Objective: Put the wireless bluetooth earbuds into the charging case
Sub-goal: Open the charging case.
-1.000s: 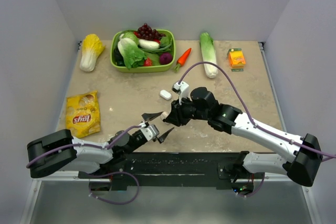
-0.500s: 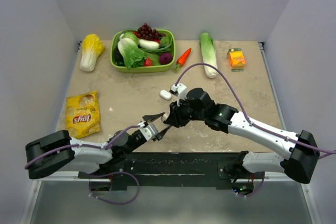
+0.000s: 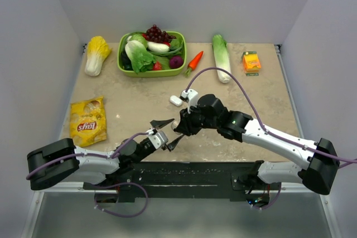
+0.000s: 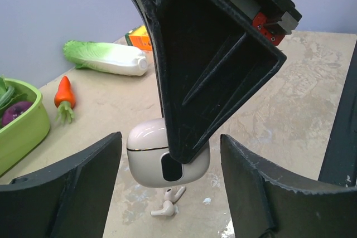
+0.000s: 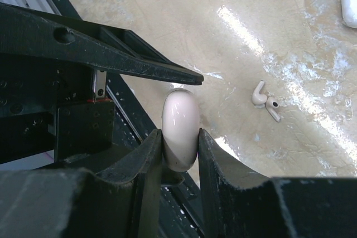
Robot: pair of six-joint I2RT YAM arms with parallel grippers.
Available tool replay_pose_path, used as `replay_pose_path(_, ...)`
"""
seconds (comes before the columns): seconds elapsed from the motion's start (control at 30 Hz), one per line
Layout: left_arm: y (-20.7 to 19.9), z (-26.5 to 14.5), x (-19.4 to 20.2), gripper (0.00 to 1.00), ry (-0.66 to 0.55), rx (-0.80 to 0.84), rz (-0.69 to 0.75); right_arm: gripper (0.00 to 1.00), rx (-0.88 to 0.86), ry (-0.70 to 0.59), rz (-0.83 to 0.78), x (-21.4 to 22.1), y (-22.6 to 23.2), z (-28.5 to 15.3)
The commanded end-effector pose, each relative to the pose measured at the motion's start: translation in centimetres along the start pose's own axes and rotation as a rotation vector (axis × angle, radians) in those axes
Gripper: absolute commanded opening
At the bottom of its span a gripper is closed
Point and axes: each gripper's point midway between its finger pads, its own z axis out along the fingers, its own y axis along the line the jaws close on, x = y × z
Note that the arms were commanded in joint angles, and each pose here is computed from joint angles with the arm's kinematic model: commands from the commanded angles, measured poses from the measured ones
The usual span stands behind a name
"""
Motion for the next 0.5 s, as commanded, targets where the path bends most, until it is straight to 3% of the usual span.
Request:
replay_pose_path(0.0,1.72,0.57,-8.66,0.75,-0.331,-0.071,-0.081,0.0,-0.013,-0.086,-0.032,-3.0,1.12,-0.7)
replay_pose_path(0.17,1.64,0.66,-8.27,0.73,-0.317,-0.07,-0.083,0.0,-0.006,-0.091,-0.034,-3.11,1.12,-0.74)
replay_pose_path(0.37,1.55,0.7,-8.2,0.62,-0.316,-0.066,-0.087,0.0,-0.005,-0.101,-0.037,-3.31,1.31,-0.94)
replay_pose_path(0.4,1.54,0.68,-8.3,0.52,-0.32,-0.065,-0.088,0.0,-0.005,-0.099,-0.041,-3.24,1.36,-0.89)
replay_pose_path(0.47,1.45,0.77,-8.43,0.45,-0.323,-0.059,-0.087,0.0,-0.001,-0.099,-0.039,-3.21,1.24,-0.92)
